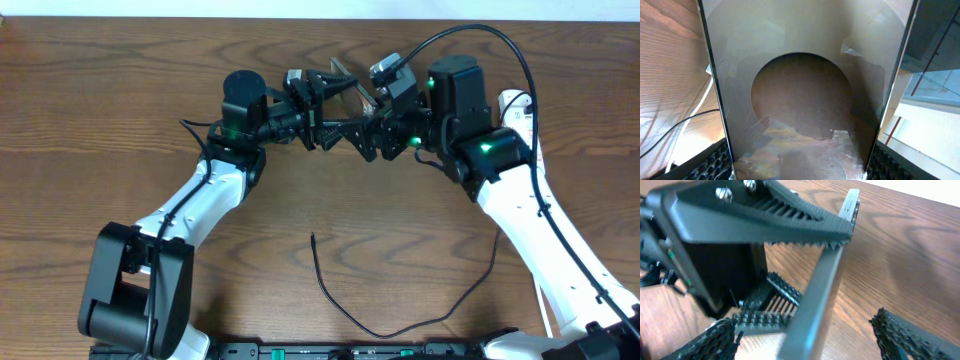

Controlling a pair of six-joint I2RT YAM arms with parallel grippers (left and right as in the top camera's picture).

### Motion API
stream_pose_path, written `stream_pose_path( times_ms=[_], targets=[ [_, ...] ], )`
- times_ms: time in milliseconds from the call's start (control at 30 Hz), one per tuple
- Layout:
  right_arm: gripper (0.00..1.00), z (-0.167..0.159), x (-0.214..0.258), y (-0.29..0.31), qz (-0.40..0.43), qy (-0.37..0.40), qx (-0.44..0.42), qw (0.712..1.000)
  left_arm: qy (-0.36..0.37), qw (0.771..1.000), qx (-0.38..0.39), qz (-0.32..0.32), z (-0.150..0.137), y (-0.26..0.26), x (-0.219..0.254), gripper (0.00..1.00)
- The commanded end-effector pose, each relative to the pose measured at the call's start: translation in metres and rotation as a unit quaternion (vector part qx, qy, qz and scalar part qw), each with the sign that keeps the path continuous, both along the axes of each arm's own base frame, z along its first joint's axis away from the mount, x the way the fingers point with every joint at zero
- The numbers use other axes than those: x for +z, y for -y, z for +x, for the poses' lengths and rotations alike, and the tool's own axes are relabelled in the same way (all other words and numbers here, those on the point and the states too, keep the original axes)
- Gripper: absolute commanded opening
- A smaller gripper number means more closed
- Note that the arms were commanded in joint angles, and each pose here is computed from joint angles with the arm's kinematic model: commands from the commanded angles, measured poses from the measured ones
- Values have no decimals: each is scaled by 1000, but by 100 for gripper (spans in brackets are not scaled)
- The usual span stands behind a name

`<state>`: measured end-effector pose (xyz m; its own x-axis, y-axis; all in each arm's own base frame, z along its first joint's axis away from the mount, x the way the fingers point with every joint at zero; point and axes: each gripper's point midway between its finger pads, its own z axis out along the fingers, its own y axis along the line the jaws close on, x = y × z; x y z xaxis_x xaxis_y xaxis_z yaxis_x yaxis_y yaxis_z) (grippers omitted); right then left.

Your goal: Plug charger to phone and switch on socket

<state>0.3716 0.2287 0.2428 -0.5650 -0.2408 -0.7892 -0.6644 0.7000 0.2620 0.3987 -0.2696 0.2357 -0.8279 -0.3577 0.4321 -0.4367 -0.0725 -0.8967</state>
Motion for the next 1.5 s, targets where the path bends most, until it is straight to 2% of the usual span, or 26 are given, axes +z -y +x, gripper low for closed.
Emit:
stream_pose_path(
  times_ms=[0,200,367,833,1167,1233,1300,1467],
  targets=[
    [82,6,1,2,-1,-9,-44,999,35,999,3,-11,0,3,27,7],
    [79,7,1,2,3,-17,-56,998,35,999,2,-11,-1,3,27,7],
    [68,7,1,2,4,-18,-57,998,35,999,1,-11,-1,5,27,7],
    [52,5,0,-1,4,-18,-54,998,36,999,0,-10,-1,5,27,7],
    [37,5,0,-1,4,-18,-54,998,36,999,-5,-10,-4,8,27,7],
    [31,5,0,-1,3,-18,-54,998,37,999,-6,-10,-5,9,27,7],
    [19,5,0,-1,3,-20,-54,998,36,999,-7,-10,-5,10,27,7],
    [1,5,0,-1,3,-20,-54,998,36,999,-7,-10,-5,10,27,7]
  ],
)
